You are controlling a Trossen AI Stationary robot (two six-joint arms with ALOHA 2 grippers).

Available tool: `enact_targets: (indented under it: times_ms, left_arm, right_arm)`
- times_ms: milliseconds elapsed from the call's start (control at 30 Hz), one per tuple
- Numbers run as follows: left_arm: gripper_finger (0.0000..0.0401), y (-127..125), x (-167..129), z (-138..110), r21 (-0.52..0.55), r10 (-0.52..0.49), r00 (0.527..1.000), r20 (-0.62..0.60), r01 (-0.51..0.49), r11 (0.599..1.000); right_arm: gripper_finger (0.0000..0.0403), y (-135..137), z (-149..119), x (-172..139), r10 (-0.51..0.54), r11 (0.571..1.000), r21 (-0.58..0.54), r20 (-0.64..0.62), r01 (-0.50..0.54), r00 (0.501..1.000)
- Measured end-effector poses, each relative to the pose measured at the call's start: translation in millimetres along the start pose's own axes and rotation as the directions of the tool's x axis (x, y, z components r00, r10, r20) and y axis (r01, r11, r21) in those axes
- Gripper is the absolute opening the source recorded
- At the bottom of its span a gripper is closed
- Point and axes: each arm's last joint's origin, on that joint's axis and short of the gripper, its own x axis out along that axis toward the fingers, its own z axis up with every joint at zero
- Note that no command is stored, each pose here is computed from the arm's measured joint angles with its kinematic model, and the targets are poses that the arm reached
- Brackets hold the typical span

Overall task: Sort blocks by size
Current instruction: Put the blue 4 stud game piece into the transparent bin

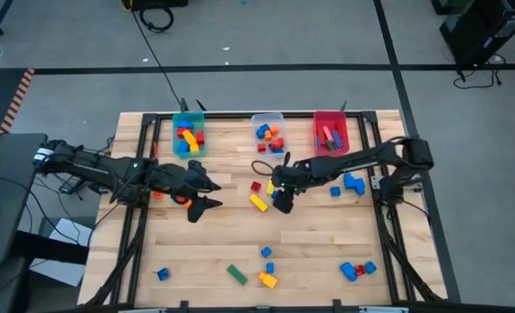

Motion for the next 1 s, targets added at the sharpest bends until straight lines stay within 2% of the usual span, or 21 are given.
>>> enact_targets:
  times_ms: [133,367,500,600,767,867,1000]
  left_arm:
    - [0.0280,-2,0,-1,0.001,-0.007,1.000,-0.003,0.007,1.000]
    - [0.0280,-2,0,-1,-0.003,-0.009,1.000,0.000,0.009,1.000]
    - [0.0280,-2,0,0,-0.002,-0.009,1.000,0.001,0.009,1.000]
    - [0.0280,-2,0,0,0.003,-0.010,1.000,0.002,0.010,1.000]
    - [0.0280,-2,0,0,0.006,-0.009,1.000,0.002,0.009,1.000]
    - [0.0280,-2,0,0,0.006,-0.010,1.000,0.003,0.010,1.000]
    - [0.0280,-3,0,2,0.003,-0.020,1.000,0.022,0.020,1.000]
  right_arm:
    - [0.0230,5,-1,14,0.025,1.000,-0.010,-0.021,-0.025,0.999]
    - [0.0238,7,-6,40,-0.012,1.000,-0.028,-0.057,0.010,0.998]
    - [0.0220,7,-7,53,-0.027,0.999,-0.034,-0.069,0.025,0.997]
    - [0.0187,7,-8,57,-0.041,0.999,-0.036,-0.070,0.038,0.997]
    - [0.0104,7,-7,54,-0.040,0.997,-0.065,-0.054,0.037,0.998]
    - [0.0102,7,-4,44,-0.016,0.996,-0.086,-0.034,0.013,0.999]
    - [0.0102,4,7,11,0.061,0.996,-0.071,0.043,-0.058,0.997]
